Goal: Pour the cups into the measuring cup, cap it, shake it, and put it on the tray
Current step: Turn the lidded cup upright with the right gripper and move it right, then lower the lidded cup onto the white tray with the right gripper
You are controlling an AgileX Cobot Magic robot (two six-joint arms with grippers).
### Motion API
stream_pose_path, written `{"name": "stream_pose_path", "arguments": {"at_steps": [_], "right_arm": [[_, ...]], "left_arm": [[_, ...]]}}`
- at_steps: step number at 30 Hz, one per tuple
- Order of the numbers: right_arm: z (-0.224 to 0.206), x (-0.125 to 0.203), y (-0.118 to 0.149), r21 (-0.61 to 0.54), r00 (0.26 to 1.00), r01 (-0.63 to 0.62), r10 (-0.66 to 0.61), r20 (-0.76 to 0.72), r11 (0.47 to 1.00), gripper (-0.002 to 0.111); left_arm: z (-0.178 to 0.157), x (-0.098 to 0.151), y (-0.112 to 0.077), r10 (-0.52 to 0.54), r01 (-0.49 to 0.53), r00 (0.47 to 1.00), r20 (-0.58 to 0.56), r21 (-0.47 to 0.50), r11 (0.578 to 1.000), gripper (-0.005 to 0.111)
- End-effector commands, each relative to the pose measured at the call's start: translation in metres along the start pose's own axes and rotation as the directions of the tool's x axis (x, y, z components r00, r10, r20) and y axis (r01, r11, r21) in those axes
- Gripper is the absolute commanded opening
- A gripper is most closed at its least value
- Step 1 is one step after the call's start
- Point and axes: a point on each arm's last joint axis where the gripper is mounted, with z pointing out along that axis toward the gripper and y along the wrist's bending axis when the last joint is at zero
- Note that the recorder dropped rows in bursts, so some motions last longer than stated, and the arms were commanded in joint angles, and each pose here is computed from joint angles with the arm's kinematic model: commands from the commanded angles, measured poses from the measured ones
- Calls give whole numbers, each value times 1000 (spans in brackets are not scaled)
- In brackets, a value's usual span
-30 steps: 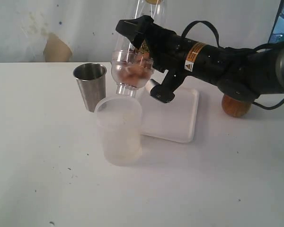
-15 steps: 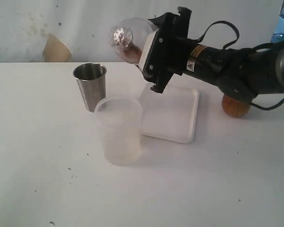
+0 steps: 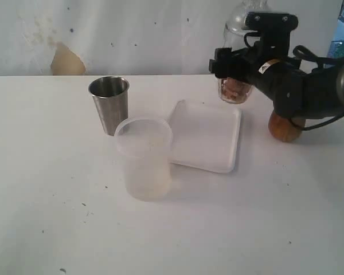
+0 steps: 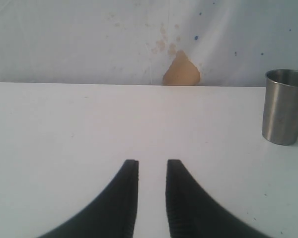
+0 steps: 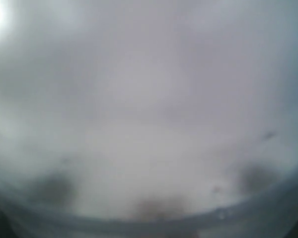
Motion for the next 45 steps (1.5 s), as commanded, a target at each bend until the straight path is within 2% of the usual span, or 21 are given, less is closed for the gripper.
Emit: {"name": "stream_pose_path", "arguments": {"at_steps": [1, 7, 22, 24, 26, 30, 31, 33, 45], "right_arm": [[15, 28, 5, -76, 998, -52, 49, -33, 996, 0], [27, 48, 13, -175, 998, 51, -58, -38, 983, 0], [48, 73, 13, -185, 993, 75, -90, -75, 980, 1], [48, 74, 13, -184, 993, 75, -91, -79, 980, 7], [48, 74, 13, -184, 992, 77, -93, -81, 980, 20], [48, 74, 13, -180, 993, 69, -86, -86, 981, 61], [48, 74, 13, -179, 993, 68, -84, -86, 982, 69], [48, 74, 13, -178, 992, 68, -85, -90, 982, 78], [48, 78, 12, -171, 987, 66, -89, -131, 983, 79]], "left_arm": [[0, 1, 0, -10, 10, 1000, 2, 3, 1000, 21], [0, 1, 0, -10, 10, 1000, 2, 3, 1000, 21], [0, 1, 0, -10, 10, 1000, 2, 3, 1000, 21], [0, 1, 0, -10, 10, 1000, 2, 3, 1000, 21], [0, 1, 0, -10, 10, 1000, 2, 3, 1000, 21], [0, 1, 0, -10, 10, 1000, 2, 3, 1000, 21], [0, 1, 0, -10, 10, 1000, 2, 3, 1000, 21], [0, 1, 0, -10, 10, 1000, 2, 3, 1000, 21], [0, 1, 0, -10, 10, 1000, 2, 3, 1000, 21]]}}
